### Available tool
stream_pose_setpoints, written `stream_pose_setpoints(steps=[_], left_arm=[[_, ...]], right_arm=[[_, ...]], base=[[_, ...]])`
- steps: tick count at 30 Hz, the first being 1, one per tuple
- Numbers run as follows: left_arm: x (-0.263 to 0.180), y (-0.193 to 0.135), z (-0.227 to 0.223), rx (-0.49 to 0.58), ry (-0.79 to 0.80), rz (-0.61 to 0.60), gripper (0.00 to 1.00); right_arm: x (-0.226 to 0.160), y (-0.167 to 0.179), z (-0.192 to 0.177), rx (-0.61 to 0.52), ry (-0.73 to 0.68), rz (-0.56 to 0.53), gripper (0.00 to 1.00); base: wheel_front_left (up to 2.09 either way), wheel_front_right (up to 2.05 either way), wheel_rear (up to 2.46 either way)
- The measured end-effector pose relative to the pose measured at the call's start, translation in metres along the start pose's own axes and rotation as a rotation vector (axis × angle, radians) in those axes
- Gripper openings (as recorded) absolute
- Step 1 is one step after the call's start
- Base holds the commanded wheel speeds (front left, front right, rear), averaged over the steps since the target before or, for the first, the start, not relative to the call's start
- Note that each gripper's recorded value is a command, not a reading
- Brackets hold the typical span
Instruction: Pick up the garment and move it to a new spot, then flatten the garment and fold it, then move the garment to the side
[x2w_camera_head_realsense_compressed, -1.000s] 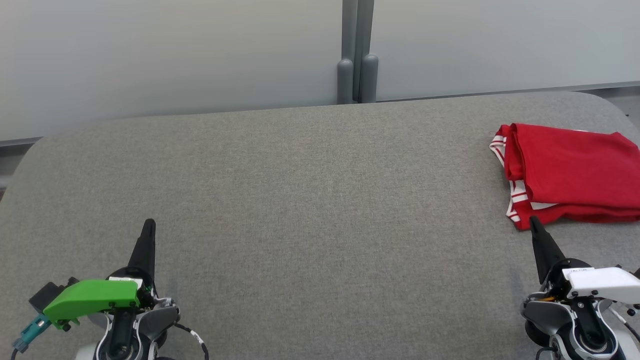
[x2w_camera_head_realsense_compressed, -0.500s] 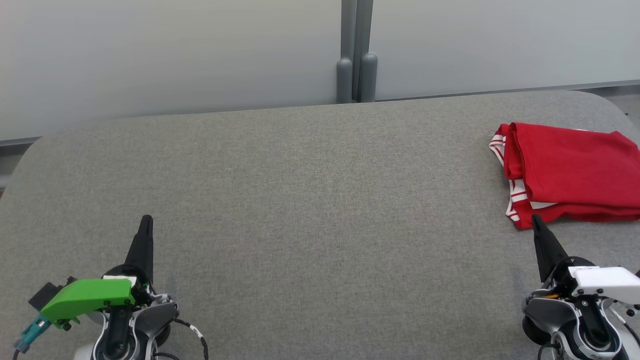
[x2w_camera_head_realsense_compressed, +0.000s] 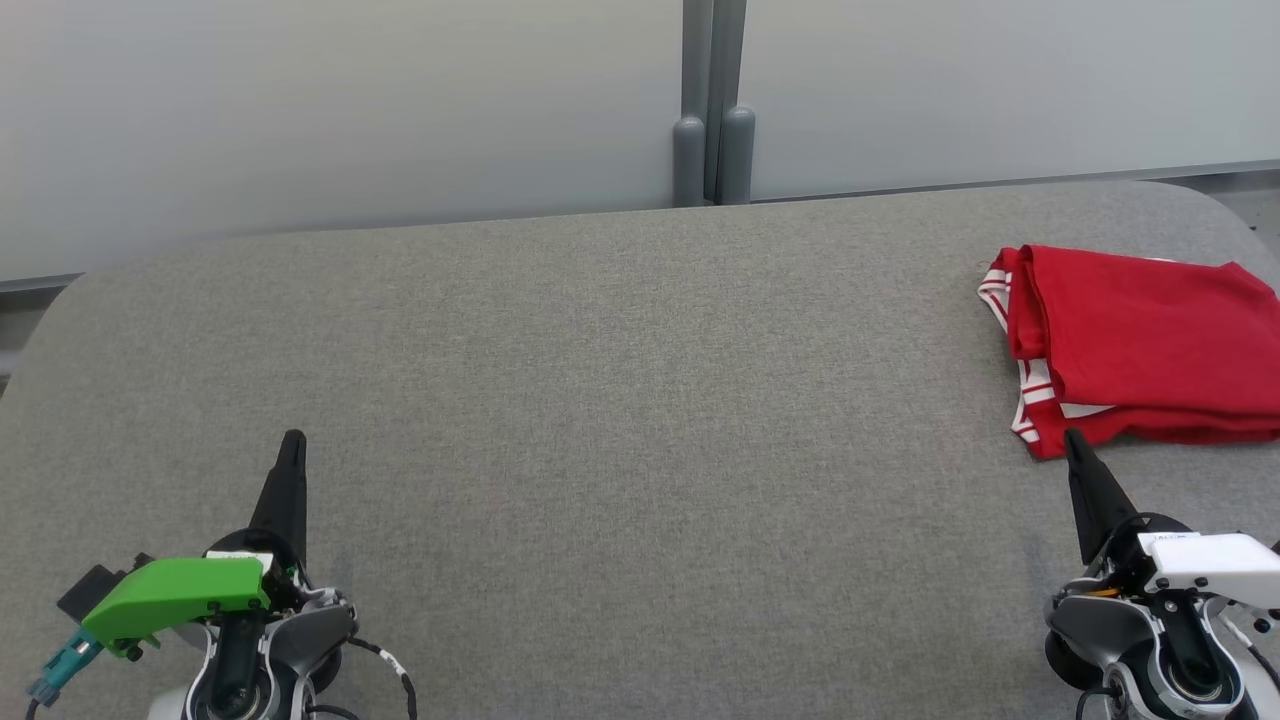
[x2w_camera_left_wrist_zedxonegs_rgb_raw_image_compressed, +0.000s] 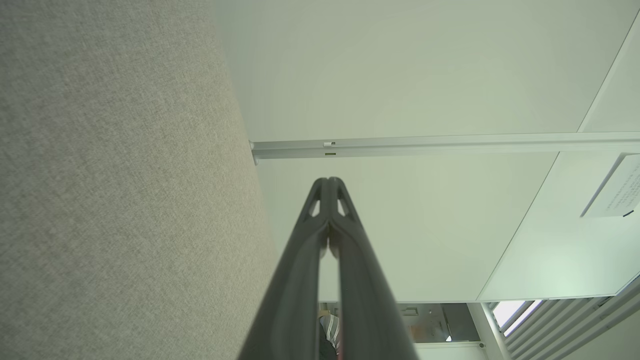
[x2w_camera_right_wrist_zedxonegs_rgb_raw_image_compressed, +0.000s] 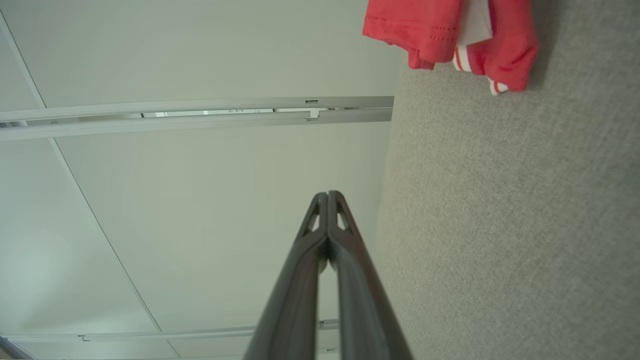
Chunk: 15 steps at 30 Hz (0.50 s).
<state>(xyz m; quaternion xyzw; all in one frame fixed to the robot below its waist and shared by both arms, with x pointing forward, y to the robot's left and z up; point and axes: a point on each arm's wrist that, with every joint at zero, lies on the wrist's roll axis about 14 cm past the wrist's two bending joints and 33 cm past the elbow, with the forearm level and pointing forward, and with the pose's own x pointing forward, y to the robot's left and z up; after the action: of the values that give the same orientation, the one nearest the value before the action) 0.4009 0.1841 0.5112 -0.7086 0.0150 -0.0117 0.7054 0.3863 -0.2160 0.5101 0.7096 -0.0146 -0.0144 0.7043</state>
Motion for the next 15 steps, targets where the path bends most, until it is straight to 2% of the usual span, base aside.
stream_pose_setpoints(steps=[15], left_arm=[[0.0000,0.0000,0.0001,-0.001,-0.001,0.000,0.00]], right_arm=[[0.0000,-0.0001,0.0006,-0.001,-0.002,0.000,0.00]], base=[[0.00,0.00,0.00]])
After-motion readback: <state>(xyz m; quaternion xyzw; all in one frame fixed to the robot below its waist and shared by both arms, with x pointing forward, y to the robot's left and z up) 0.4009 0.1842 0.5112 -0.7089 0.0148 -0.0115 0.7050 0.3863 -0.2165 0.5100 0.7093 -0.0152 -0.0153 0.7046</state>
